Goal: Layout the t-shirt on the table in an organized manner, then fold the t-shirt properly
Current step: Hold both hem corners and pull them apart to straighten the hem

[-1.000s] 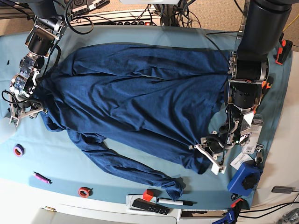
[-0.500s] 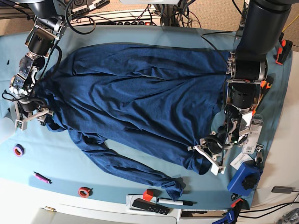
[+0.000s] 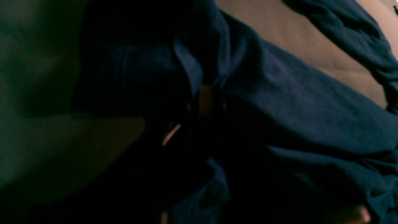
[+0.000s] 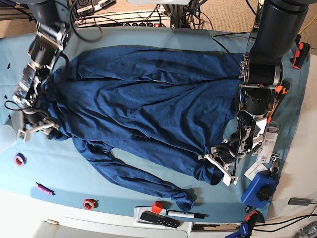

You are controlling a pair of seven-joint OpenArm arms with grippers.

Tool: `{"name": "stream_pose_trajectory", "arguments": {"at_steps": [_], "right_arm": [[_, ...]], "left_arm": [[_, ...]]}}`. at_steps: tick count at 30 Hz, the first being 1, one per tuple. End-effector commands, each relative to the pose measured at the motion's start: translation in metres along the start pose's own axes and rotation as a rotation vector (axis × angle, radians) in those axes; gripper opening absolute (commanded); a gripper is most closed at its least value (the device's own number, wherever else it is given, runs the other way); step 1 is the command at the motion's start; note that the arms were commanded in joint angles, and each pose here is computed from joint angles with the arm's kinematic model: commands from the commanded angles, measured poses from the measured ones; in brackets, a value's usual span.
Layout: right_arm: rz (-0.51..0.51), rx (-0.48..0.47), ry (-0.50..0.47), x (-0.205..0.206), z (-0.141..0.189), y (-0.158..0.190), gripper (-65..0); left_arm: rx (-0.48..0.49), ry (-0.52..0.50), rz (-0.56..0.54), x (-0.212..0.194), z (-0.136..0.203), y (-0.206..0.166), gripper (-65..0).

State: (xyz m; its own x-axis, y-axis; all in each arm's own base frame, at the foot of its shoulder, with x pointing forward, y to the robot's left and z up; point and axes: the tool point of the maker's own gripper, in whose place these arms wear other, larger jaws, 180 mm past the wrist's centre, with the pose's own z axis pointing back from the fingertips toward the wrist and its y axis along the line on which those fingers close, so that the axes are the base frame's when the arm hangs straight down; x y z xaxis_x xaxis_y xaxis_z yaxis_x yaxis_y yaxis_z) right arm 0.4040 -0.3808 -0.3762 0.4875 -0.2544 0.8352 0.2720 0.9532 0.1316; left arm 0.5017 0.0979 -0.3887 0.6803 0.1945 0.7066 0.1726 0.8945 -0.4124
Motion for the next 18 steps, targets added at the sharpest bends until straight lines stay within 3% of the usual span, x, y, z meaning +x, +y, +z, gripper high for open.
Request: {"name": "stream_pose_trajectory", "arguments": {"at_steps": [1, 9, 11, 14, 18], "right_arm": [[-0.02, 0.007, -0.017, 0.014, -0.004, 0.0, -26.5], [-0.076, 0.038, -0.018, 0.009, -0.017, 0.009, -27.8], [-0.076, 0.043, -0.019, 0.01, -0.018, 0.011, -38.8], [-0.074, 0.049, -0.026, 0.014, -0.018, 0.012, -63.1], [-0.077, 0.032, -0.057, 0.03, -0.018, 0.007, -65.0]], "left_arm": [[-0.017, -0.068, -0.018, 0.032, 0.004, -0.006, -65.0], [-0.017, -0.07, -0.018, 0.032, 0.004, -0.006, -65.0], [-0.018, -0.07, -0.018, 0.032, 0.004, -0.006, -65.0], [-0.017, -0.071, -0.018, 0.033, 0.004, -0.006, -65.0], [-0.012, -0.112, -0.02, 0.042, 0.006, -0.003, -65.0]]}}
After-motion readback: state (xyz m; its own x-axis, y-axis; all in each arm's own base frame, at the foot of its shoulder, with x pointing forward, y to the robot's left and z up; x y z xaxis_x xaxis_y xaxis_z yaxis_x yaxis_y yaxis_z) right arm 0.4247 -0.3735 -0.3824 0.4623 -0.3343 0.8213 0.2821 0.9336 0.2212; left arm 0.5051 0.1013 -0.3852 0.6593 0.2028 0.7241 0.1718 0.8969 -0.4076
